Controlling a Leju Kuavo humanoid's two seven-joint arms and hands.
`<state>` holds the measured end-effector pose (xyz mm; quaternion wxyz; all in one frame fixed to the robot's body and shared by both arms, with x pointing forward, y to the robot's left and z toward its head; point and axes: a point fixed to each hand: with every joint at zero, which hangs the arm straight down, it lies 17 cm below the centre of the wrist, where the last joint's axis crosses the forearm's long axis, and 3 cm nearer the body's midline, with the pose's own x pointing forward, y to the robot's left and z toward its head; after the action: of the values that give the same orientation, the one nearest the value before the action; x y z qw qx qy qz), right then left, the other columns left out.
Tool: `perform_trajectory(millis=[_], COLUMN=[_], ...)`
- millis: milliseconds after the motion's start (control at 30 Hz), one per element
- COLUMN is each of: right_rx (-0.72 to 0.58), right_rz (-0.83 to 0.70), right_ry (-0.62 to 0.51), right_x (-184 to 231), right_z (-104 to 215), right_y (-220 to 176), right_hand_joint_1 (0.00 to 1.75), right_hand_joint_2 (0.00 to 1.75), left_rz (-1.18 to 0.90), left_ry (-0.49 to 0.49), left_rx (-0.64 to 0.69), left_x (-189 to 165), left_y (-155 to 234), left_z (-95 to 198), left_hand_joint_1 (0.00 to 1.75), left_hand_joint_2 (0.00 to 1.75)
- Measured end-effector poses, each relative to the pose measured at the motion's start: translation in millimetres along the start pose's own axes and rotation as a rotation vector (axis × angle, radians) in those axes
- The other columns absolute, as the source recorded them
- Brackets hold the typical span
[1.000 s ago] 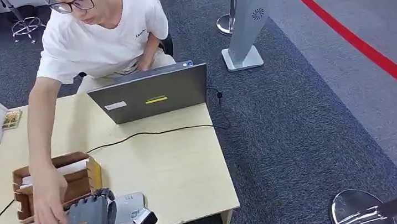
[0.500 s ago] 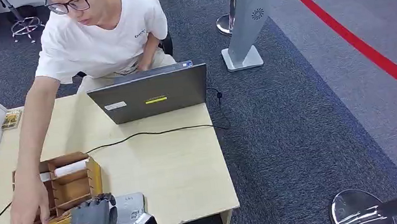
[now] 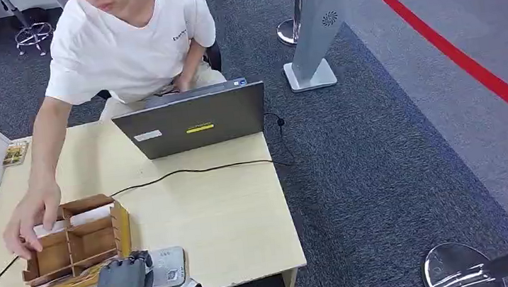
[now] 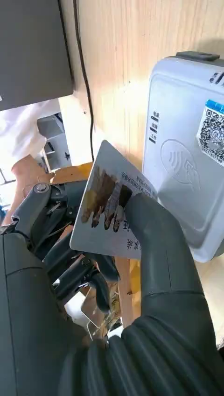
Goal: Pass the card to the sensor for recognition and then transmit it.
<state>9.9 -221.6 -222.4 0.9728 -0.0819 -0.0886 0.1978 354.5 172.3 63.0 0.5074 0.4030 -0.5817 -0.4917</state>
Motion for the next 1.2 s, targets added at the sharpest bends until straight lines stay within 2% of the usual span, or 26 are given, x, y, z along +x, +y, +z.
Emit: perform_trajectory(millis=[167, 233, 433, 667, 900, 1167, 1200], right_rx=[0.003, 0.003, 0.002, -0.012, -0.004, 0.007, 0.008], right_rz=[0.002, 0.003, 0.015, 0.066, 0.092, 0.091, 0.093], right_ry=[0.002, 0.003, 0.003, -0.024, -0.034, -0.025, -0.025], right_x=[-1, -1, -2, 5, 9, 7, 6], right_z=[0, 0, 1, -1, -6, -8, -8], right_y=[1, 1, 4, 3, 6, 8, 8], right_hand_joint_1=[0.00, 0.00, 0.00, 0.00, 0.00, 0.00, 0.00], right_hand_joint_2=[1.75, 1.75, 1.75, 1.75, 1.75, 1.75, 1.75], left_rz=[-0.017, -0.032, -0.053, -0.102, -0.175, -0.220, -0.226], left_ry=[-0.018, -0.045, -0.122, -0.211, -0.195, -0.142, -0.134], left_rx=[0.050, 0.106, 0.406, 0.727, 0.822, 0.810, 0.806], left_x=[4, 12, 44, 67, 56, 36, 32], left_y=[13, 34, 155, 255, 293, 297, 296], left_z=[-7, -14, -42, -39, -50, -65, -68], left_hand_joint_1=[1.75, 1.75, 1.75, 1.75, 1.75, 1.75, 0.00], left_hand_joint_2=[1.75, 1.75, 1.75, 1.75, 1.75, 1.75, 1.75])
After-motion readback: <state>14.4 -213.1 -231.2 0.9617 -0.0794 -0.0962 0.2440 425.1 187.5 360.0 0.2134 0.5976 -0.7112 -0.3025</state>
